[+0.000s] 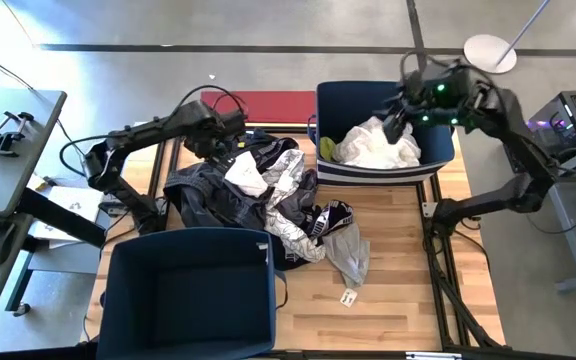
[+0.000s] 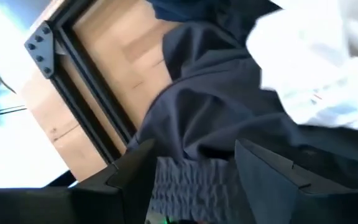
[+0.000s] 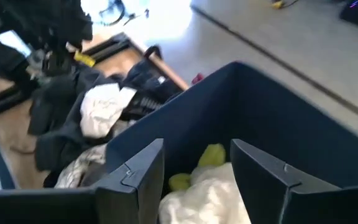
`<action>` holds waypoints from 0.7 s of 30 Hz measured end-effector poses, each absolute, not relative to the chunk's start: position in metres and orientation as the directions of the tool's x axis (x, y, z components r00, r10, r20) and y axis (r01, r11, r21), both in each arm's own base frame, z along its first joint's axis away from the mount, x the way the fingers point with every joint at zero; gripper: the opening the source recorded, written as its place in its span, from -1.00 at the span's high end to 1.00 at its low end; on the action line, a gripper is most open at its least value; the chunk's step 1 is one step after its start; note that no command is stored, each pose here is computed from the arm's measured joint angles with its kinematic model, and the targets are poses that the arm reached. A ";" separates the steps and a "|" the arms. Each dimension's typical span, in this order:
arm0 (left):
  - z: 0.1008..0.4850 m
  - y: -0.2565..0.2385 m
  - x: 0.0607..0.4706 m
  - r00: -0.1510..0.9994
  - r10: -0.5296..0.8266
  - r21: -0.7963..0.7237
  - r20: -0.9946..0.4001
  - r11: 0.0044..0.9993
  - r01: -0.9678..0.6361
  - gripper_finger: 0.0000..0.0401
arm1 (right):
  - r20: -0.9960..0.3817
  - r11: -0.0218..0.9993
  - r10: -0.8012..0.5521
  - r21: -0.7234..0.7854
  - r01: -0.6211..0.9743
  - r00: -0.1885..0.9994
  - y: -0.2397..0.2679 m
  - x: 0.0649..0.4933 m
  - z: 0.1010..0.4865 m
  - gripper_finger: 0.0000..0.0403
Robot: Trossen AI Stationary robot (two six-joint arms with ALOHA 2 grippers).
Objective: Sort clothes
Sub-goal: Put the gray shorts into the bottom blue laundry bin
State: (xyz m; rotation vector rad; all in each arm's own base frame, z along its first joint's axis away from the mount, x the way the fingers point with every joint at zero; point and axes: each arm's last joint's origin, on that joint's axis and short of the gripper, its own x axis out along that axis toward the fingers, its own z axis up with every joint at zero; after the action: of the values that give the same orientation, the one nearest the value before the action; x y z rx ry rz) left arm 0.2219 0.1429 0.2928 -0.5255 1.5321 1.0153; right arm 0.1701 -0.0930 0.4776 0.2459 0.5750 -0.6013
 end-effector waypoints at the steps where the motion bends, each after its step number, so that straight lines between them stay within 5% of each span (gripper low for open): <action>1: 0.295 0.141 0.222 -0.220 0.189 0.288 -0.957 0.531 -0.797 -0.10 | -0.582 0.810 -0.450 0.054 0.584 0.677 -0.092 0.174 0.474 0.14; 12: 0.323 0.122 0.218 0.002 0.022 0.011 -1.000 0.543 -0.839 -0.36 | -0.551 0.853 -0.406 0.058 0.519 0.729 -0.085 0.196 0.460 0.14; 21: 0.261 0.113 0.215 -0.228 -0.040 0.169 -0.973 0.554 -0.815 -0.35 | -0.552 0.856 -0.398 0.064 0.513 0.733 -0.082 0.196 0.459 0.14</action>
State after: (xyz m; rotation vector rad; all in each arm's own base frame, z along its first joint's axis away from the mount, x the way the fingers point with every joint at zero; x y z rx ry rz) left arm 0.2152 0.1131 0.2610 -0.7295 1.6562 0.8531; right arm 0.1960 -0.0821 0.4595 0.2185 0.5541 -0.5053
